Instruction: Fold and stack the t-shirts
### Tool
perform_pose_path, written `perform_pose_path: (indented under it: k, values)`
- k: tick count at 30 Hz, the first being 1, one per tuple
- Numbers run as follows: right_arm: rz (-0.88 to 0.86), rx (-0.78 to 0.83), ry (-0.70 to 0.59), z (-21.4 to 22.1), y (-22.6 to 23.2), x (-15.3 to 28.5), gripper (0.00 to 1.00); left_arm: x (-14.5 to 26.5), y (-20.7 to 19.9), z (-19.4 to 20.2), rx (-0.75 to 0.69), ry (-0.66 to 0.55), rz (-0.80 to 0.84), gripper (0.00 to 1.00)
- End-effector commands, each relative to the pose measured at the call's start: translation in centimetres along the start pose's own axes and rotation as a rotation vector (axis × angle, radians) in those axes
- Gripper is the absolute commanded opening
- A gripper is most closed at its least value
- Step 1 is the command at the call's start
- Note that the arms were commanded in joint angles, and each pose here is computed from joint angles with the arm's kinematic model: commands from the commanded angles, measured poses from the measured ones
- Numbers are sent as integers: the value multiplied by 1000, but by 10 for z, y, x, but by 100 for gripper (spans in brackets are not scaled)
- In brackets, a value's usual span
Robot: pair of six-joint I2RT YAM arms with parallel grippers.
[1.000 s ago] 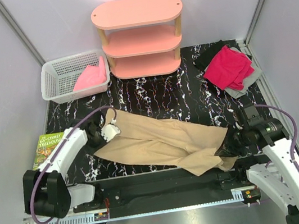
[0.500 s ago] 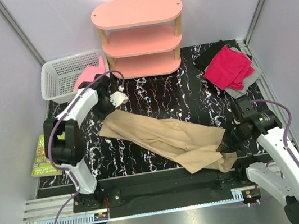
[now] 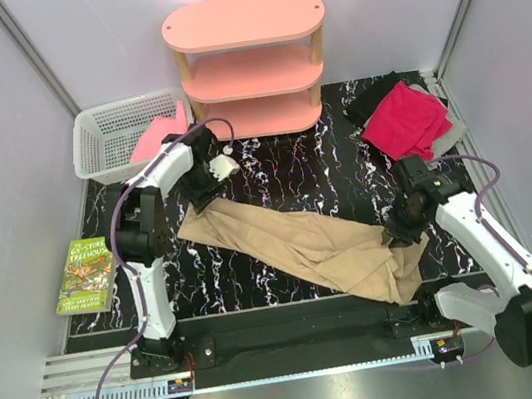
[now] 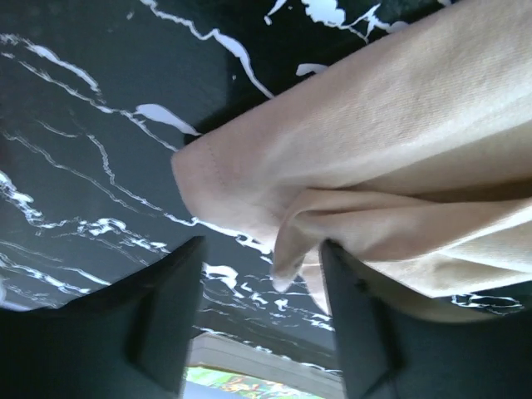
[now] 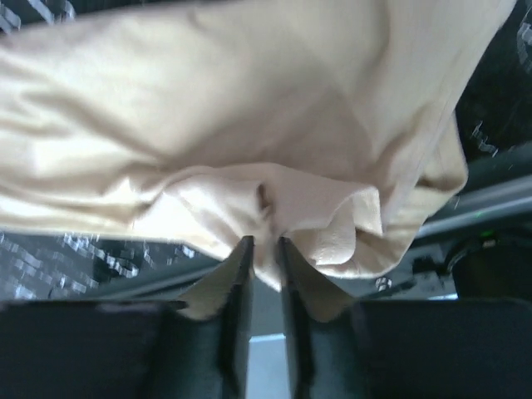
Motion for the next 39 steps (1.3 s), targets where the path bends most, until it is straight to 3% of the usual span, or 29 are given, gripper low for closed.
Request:
perform_pose_path:
  k: [1, 2, 3, 6, 9, 15, 24, 27, 28, 39]
  values:
    - [21, -3, -158, -50, 16, -1, 36, 42, 12, -5, 32, -89, -100, 67]
    - [35, 6, -141, -56, 19, -9, 44, 60, 9, -1, 34, -129, -111, 80]
    - [47, 20, -127, -60, 21, -12, 45, 70, 7, 1, 36, -149, -120, 83]
    - [119, 62, -107, -77, 23, -13, 51, 102, -8, 11, 32, -236, -122, 88]
    - [107, 89, -118, -91, 33, -3, 53, 104, -40, 19, -19, -258, -64, 92]
    - [-91, 95, -52, -68, 51, 6, 58, 45, -71, 26, -56, -140, 31, 90]
    - [-37, 104, 69, -30, 25, -28, 67, -13, -51, 9, -23, -68, -7, 90]
    - [-2, 128, 115, -25, 22, -46, 78, -24, -40, 12, 11, -50, -4, 90]
    - [19, 143, 132, -25, 20, -53, 99, -26, -35, 17, 25, -41, -2, 89]
    - [91, 283, 273, -31, 38, -111, 100, -27, -34, 77, 81, -21, 29, 89]
Point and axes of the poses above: each gripper's point midway between its finger pads, its own x axis back along the fingers, its own y axis along the line the jaws close on, z = x × y, the point moved 4 cm from there along x, back along the fingers, and after that the axes turned 14 degrees about x, right-handed, at the moved point
